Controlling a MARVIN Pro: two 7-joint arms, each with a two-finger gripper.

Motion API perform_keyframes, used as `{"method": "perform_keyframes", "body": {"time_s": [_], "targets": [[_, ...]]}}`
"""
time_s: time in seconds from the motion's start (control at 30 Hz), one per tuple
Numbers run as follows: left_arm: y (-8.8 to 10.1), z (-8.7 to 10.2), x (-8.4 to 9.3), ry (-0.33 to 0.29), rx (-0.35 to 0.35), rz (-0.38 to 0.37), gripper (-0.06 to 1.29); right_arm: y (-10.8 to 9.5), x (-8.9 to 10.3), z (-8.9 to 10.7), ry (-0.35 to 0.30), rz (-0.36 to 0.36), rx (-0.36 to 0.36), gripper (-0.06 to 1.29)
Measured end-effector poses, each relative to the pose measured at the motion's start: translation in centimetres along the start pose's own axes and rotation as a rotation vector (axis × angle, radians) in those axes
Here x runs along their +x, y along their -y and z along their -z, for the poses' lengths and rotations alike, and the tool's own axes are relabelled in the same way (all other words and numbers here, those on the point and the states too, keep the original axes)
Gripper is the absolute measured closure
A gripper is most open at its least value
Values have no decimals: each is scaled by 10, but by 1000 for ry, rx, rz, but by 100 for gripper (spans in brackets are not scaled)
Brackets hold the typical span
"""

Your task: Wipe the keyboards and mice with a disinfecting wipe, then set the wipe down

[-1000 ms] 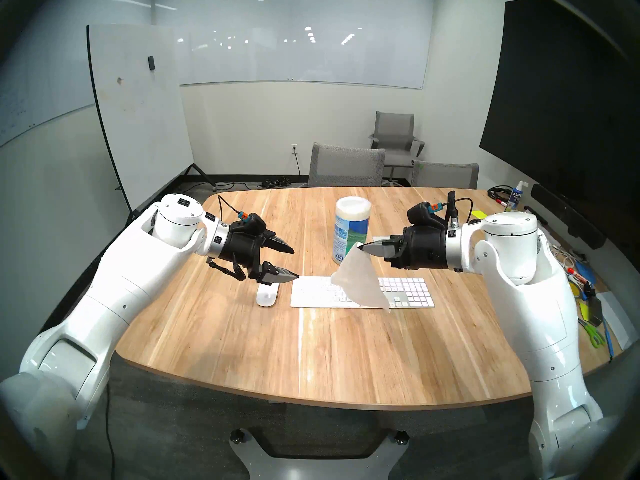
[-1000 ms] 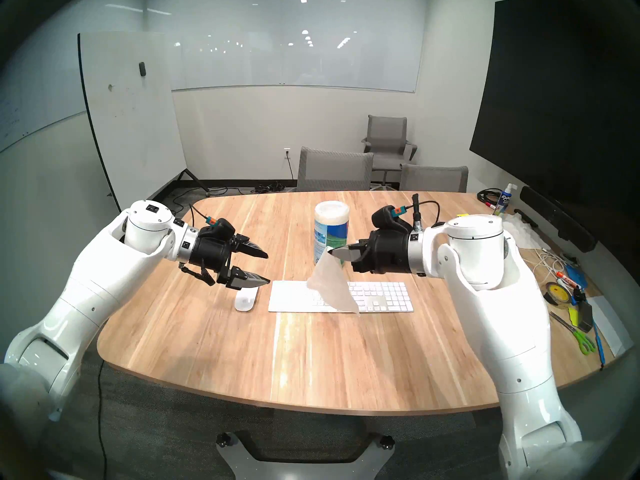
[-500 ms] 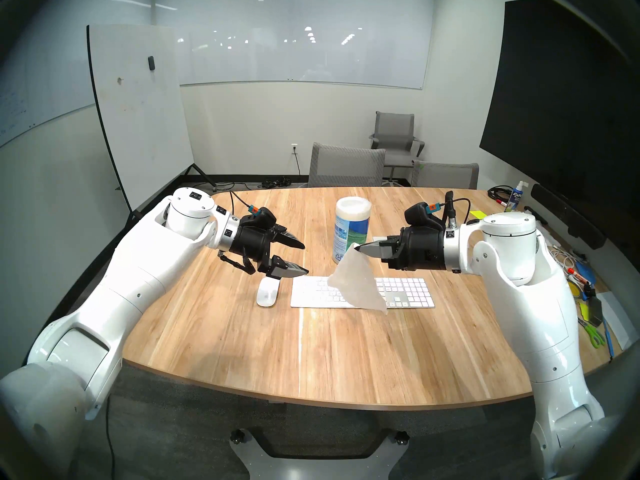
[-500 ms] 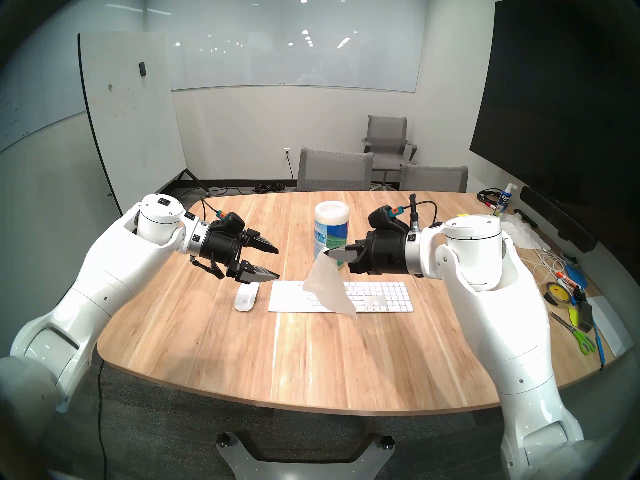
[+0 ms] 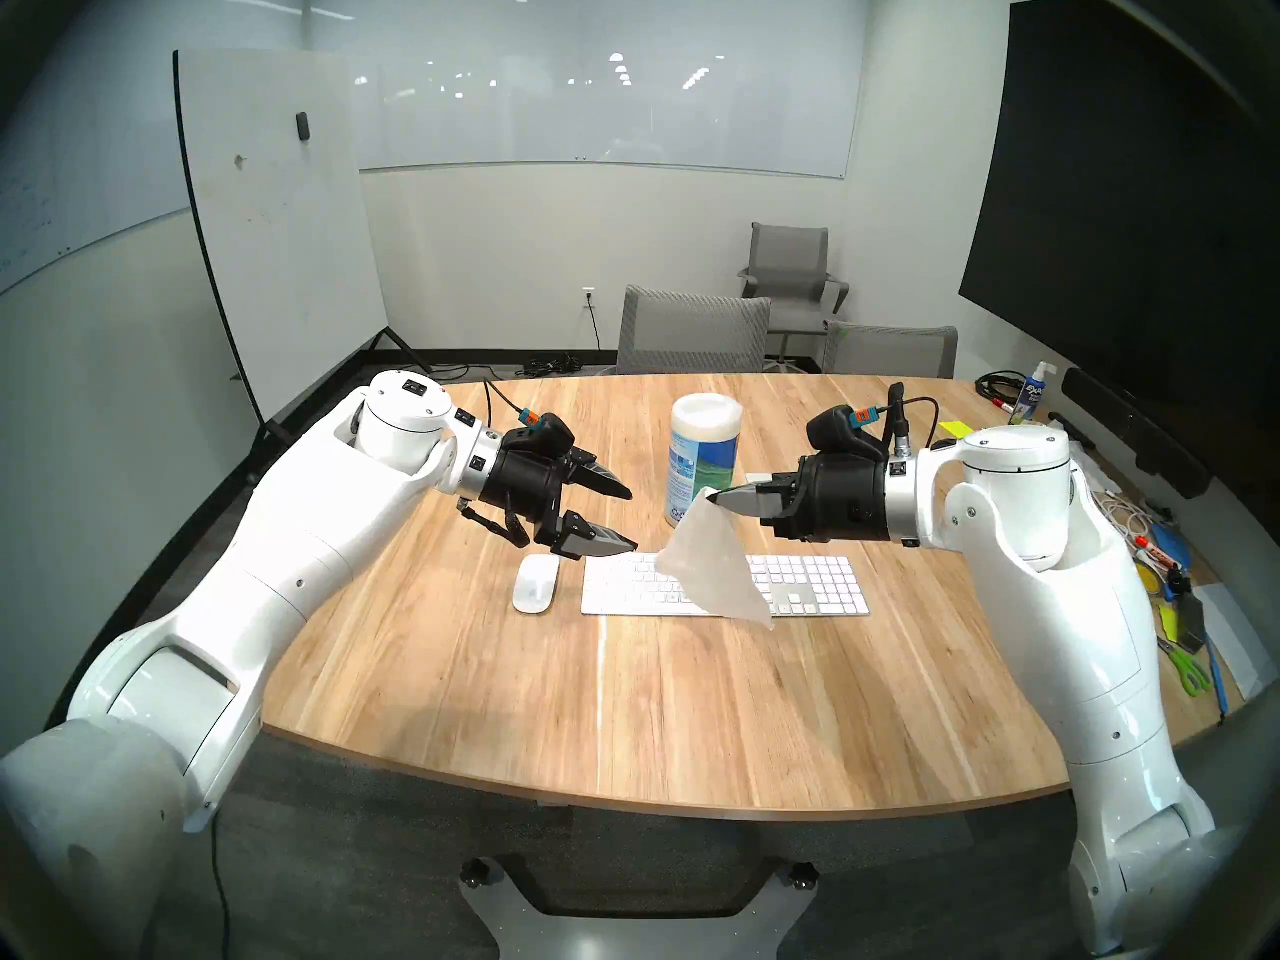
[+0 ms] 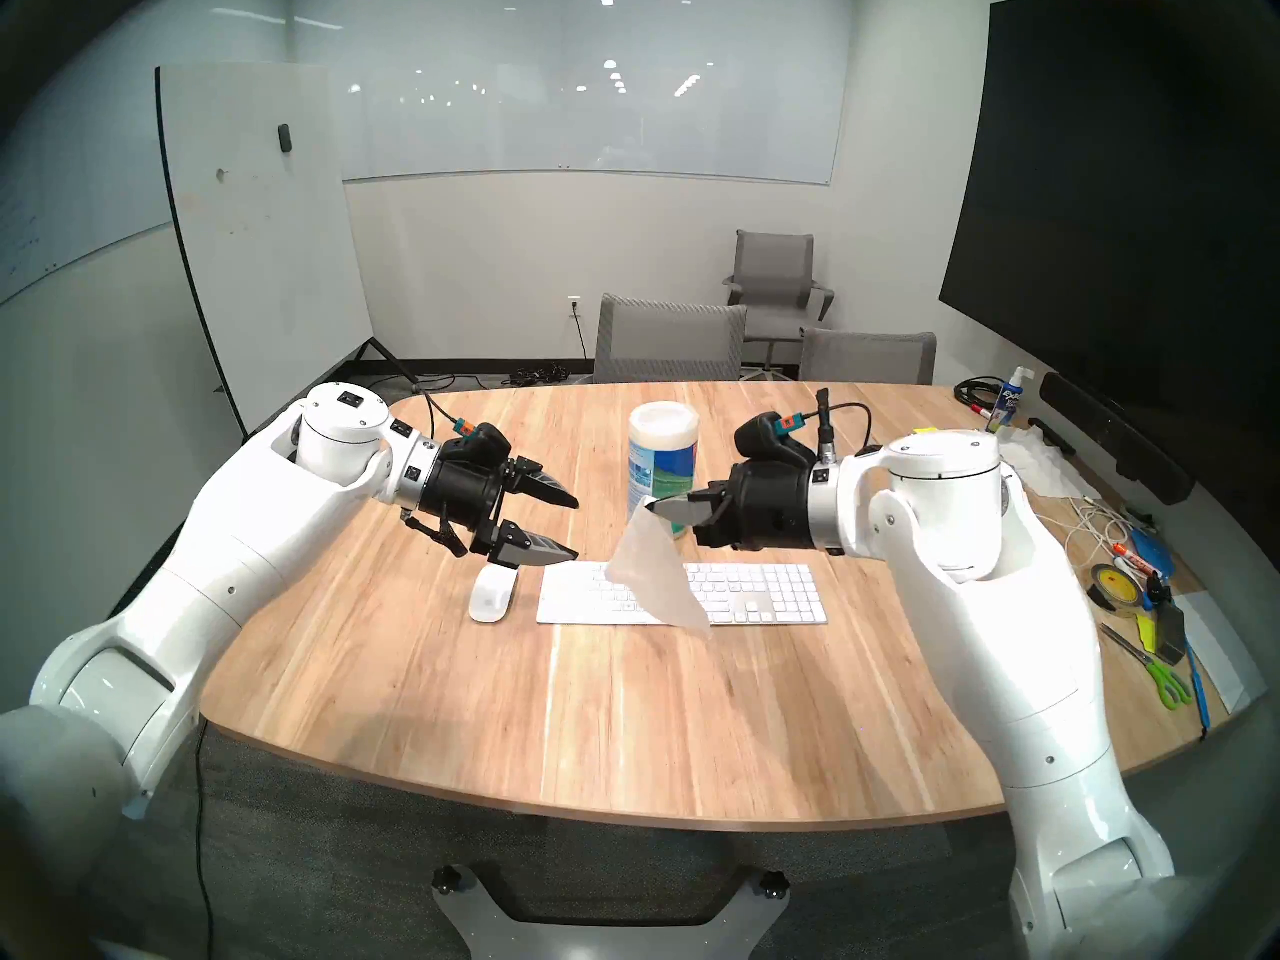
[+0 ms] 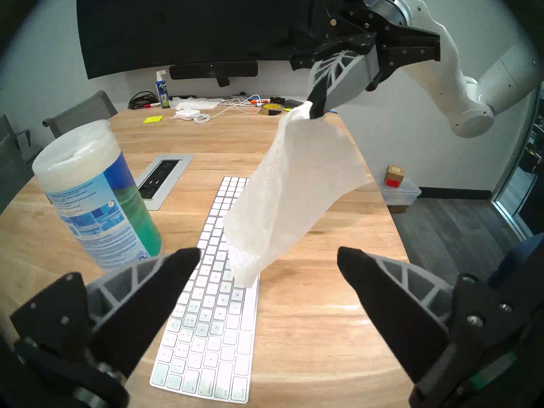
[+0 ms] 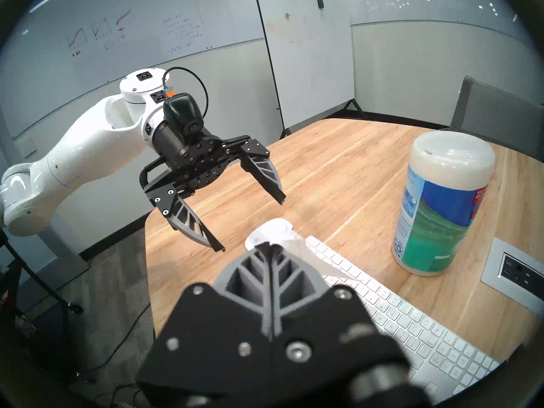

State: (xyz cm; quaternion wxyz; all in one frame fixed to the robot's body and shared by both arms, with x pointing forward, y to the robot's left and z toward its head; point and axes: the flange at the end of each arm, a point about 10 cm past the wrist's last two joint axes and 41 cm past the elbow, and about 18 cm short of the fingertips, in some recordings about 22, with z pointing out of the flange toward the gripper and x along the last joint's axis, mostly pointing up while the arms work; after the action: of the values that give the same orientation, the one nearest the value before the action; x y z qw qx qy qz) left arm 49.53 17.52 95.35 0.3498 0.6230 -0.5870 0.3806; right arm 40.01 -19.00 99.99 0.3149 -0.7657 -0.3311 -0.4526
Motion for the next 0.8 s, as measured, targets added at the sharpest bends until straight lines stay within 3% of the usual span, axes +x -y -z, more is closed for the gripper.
{"method": "perform_keyframes", "body": {"time_s": [0.8], "targets": [[4, -22, 0, -5, -47, 4, -4, 1, 3, 1, 0, -30, 8, 125]]}}
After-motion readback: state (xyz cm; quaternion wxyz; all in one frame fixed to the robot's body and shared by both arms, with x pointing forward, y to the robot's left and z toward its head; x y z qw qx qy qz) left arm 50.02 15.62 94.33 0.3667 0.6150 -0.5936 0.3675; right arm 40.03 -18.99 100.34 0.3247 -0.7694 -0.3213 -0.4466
